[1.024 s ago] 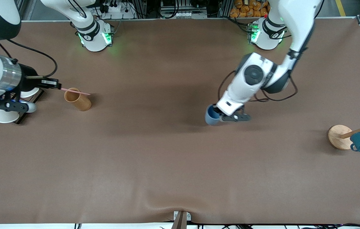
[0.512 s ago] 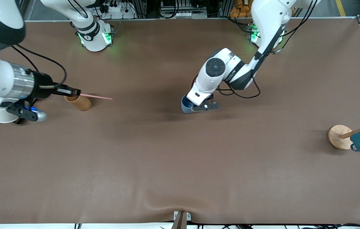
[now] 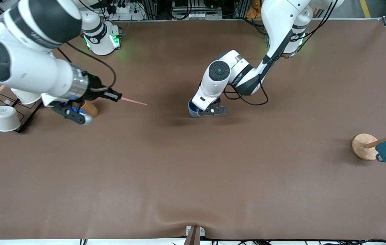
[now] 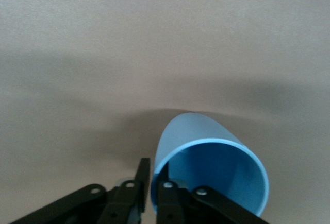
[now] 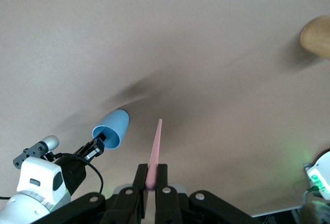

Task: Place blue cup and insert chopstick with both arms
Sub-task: 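Set the blue cup down mid-table while the right gripper brings the chopstick, then insert the chopstick into the blue cup while the left gripper withdraws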

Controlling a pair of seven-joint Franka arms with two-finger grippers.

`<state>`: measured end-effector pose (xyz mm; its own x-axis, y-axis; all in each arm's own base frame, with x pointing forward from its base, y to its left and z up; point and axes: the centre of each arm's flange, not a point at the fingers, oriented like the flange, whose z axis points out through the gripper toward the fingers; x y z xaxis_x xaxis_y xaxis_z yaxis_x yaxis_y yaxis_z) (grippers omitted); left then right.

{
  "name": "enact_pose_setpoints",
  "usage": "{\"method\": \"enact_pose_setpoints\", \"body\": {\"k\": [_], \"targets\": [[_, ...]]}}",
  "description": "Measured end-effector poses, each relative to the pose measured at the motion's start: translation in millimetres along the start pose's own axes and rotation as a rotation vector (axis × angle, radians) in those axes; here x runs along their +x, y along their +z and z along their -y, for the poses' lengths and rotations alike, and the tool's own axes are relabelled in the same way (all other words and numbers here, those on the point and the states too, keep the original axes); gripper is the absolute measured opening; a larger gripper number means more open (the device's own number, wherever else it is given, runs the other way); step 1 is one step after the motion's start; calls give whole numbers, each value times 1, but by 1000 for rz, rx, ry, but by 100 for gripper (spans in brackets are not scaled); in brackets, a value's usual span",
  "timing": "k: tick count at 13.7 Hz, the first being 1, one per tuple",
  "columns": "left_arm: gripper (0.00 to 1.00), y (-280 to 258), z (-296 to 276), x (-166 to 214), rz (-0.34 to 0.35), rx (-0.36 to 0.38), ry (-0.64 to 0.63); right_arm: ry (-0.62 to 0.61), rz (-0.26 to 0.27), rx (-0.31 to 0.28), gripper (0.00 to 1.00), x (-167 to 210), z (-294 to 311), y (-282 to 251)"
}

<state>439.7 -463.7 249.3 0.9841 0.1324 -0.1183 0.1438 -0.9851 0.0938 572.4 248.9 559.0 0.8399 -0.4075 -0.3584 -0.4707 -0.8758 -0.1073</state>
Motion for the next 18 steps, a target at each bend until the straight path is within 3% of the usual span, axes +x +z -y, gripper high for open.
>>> {"method": "enact_pose_setpoints", "body": {"k": [4, 8, 14, 18], "targets": [[59, -43, -11, 20, 12, 64, -9, 44, -15, 15, 10, -16, 21, 14], [99, -124, -4, 58, -35, 37, -66, 127, -7, 57, 10, -46, 56, 42], [100, -231, 64, 109, -113, 8, -201, 201, -21, 68, 10, -90, 109, 104], [100, -273, 102, 120, -139, 12, -262, 193, -23, 7, 10, -107, 131, 161]]}}
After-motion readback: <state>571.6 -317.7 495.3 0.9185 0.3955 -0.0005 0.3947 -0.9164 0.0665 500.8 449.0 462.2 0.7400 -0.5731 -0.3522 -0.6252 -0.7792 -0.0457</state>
